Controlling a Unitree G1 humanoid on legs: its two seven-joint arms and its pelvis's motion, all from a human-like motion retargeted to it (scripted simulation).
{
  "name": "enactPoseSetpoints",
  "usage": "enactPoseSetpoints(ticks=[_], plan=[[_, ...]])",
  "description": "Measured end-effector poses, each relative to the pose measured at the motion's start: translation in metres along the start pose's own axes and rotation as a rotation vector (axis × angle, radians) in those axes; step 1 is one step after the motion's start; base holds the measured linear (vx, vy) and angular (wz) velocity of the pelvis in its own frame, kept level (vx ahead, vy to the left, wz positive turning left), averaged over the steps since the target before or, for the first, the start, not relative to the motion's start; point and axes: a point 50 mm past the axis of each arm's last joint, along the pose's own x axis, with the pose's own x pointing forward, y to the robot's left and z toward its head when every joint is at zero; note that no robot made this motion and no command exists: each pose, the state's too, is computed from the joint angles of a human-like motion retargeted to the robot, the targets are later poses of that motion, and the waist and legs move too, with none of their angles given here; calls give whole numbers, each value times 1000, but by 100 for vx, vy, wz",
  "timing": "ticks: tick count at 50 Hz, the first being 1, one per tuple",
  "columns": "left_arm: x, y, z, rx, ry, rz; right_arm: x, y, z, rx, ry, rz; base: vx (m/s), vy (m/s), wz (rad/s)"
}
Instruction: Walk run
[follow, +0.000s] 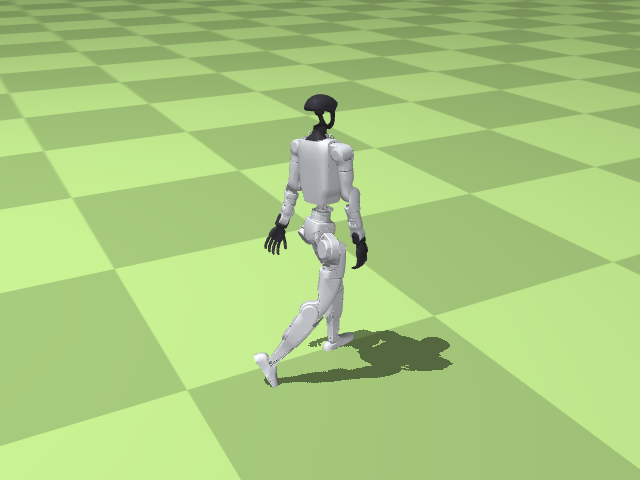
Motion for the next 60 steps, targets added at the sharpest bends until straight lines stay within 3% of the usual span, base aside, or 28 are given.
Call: enactPoseSetpoints(ticks=[5, 11, 20, 25, 29, 35, 41, 47, 53, 57, 60], plan=[[-14, 27, 45, 1, -145, 118, -7, 8, -53, -13, 119, -56, 100, 6, -16], [-54, 54, 123, -14, -457, 196, -20, 20, -103, 164, 277, -34, 83, -5, 49], [-134, 96, 200, 90, -853, 349, -29, 25, -126, 423, 394, 16, 79, -19, 64], [-98, 78, 171, 150, -715, 312, -28, 19, -122, 416, 386, 1, 119, -27, -2], [-47, 36, 122, 194, -500, 204, -21, 16, -105, 418, 330, 0, 134, -24, 2], [-11, -1, 60, 185, -223, 34, -3, -1, -29, 296, 68, -13, 101, -26, 30], [3, -24, 9, -40, -58, -119, -4, -28, 49, 138, -187, -16, 92, -24, -57], [3, -26, 1, -187, -16, -130, -16, -60, 104, 8, -323, -79, 109, -15, -26], [3, -25, -4, -69, 33, -148, -4, -36, 47, 31, -128, 15, 137, -6, -27], [-1, -26, 9, -65, -1, -200, -4, -17, -19, -191, 169, 139, 127, -1, -47], [-8, -8, 34, -68, -76, -133, -7, -22, -44, -292, 223, 69, 125, 0, -25]])
